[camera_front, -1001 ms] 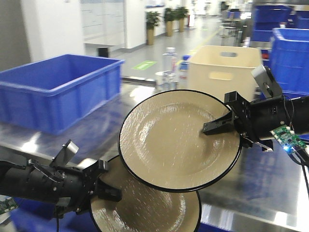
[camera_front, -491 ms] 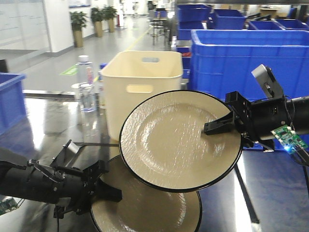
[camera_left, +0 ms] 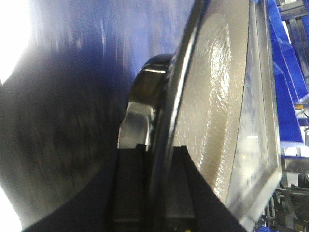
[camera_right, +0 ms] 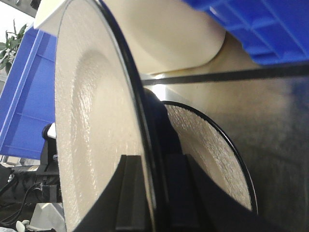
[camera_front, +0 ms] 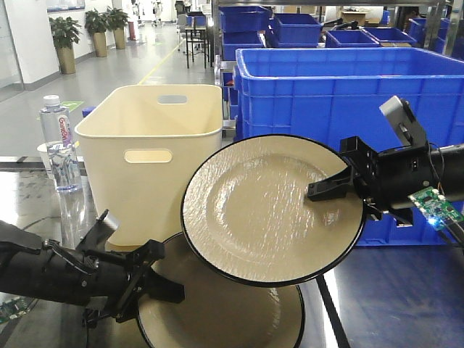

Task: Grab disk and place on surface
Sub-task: 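Drive holding both plates to the steel table with the cream bin, then lower the left gripper's plate onto the steel table and open it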

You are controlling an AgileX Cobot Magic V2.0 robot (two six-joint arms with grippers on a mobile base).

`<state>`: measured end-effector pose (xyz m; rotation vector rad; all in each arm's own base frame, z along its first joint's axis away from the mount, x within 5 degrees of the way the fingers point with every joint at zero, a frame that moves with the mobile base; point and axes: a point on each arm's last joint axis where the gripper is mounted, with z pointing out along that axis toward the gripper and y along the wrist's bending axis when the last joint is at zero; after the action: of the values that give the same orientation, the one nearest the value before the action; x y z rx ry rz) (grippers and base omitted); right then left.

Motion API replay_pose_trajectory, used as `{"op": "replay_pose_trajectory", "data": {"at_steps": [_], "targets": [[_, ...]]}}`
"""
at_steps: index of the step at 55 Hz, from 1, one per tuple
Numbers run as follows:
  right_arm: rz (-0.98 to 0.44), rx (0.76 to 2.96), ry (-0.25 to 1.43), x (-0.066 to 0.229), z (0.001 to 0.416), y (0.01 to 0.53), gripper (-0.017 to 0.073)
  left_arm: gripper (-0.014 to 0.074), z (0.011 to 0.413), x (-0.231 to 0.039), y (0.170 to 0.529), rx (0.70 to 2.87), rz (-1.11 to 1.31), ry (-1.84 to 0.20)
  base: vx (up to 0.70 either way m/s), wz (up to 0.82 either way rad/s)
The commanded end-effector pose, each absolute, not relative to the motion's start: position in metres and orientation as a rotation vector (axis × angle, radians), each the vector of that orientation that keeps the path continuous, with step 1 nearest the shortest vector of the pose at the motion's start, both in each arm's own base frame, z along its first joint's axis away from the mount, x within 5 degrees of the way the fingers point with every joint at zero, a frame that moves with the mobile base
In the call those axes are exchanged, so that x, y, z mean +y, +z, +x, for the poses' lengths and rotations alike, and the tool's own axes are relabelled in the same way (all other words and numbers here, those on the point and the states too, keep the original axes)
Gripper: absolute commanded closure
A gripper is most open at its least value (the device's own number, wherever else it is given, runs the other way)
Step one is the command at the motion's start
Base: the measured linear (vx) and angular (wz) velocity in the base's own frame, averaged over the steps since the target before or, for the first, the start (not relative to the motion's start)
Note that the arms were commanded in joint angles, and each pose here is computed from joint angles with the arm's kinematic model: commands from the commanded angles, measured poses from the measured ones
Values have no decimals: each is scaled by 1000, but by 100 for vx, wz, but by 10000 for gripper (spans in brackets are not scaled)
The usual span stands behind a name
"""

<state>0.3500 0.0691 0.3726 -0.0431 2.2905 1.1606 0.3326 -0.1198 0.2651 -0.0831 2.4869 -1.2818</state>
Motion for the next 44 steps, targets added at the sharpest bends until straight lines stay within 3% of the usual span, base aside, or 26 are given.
{"op": "replay_pose_trajectory", "data": {"at_steps": [1, 44], "targets": [[-27, 2121, 1256, 72, 338, 412, 567, 598, 329, -124, 299, 2354, -116, -1402, 13, 6], [-27, 2121, 1256, 72, 338, 412, 567, 598, 329, -123, 299, 2353, -117, -1401, 4, 2]]}}
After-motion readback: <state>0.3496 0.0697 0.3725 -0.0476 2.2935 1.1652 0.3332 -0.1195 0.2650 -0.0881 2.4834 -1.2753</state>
